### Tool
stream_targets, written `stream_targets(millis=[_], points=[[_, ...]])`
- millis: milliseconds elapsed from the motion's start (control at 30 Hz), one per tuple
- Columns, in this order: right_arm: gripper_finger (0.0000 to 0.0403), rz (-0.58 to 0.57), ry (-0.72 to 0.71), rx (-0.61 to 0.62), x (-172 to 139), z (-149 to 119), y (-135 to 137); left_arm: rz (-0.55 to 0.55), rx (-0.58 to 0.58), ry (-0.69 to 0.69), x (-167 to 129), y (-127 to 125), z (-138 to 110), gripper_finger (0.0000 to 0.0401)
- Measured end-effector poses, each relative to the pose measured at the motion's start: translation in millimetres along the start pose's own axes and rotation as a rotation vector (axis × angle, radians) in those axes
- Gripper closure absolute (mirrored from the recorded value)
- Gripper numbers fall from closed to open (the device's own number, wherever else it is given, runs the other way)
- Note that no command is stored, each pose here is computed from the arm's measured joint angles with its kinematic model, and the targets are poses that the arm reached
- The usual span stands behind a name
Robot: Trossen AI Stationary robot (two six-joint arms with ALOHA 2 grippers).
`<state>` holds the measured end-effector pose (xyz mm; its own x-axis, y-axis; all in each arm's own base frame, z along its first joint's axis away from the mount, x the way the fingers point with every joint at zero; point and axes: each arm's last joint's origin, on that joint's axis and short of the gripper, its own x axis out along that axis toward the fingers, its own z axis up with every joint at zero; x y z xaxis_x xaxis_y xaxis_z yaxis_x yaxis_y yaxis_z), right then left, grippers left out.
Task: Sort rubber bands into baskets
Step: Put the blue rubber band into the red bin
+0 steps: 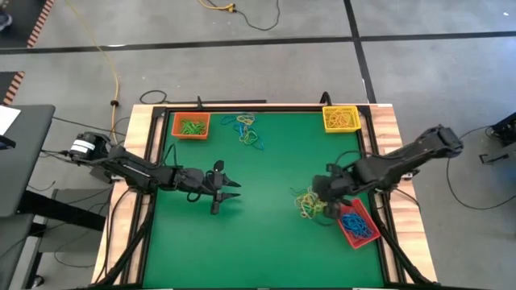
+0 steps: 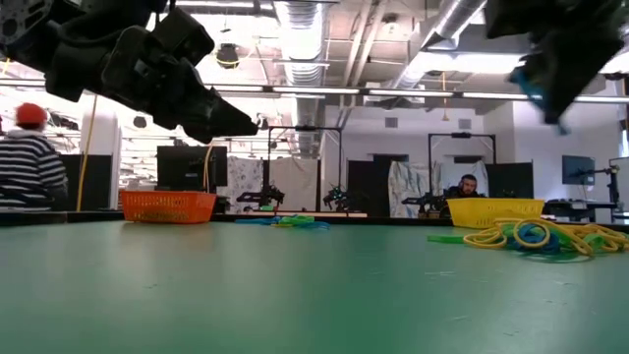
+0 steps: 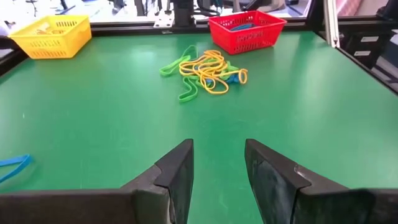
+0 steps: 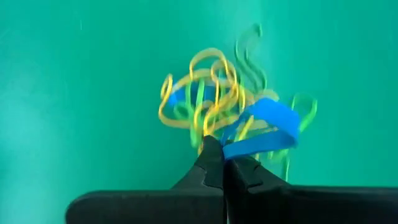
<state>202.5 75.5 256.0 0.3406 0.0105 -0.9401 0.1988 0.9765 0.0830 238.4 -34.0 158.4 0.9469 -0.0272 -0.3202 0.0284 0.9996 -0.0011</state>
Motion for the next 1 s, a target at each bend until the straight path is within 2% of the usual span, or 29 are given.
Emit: stream_targets(millis=[200,400,733,1000], points=[[0.0386,0.013,0.143,0.142,-9,-28,13,-0.002,0.004,0.002,0,0,0,0.0269],[0.0385,-0.020,0.276,0.230,-11,-54,32,-0.001,0.022,0.021,0,0,-2,0.0269],[0.0384,-0.061,0.368,0.352,0,-94,46,-0.001,0.023,0.024,0,0,-2,0.0269],[0.0381,0.007,0.434,0.384,17,-106,49,-0.001,0.022,0.022,0,0,-2,0.0269]])
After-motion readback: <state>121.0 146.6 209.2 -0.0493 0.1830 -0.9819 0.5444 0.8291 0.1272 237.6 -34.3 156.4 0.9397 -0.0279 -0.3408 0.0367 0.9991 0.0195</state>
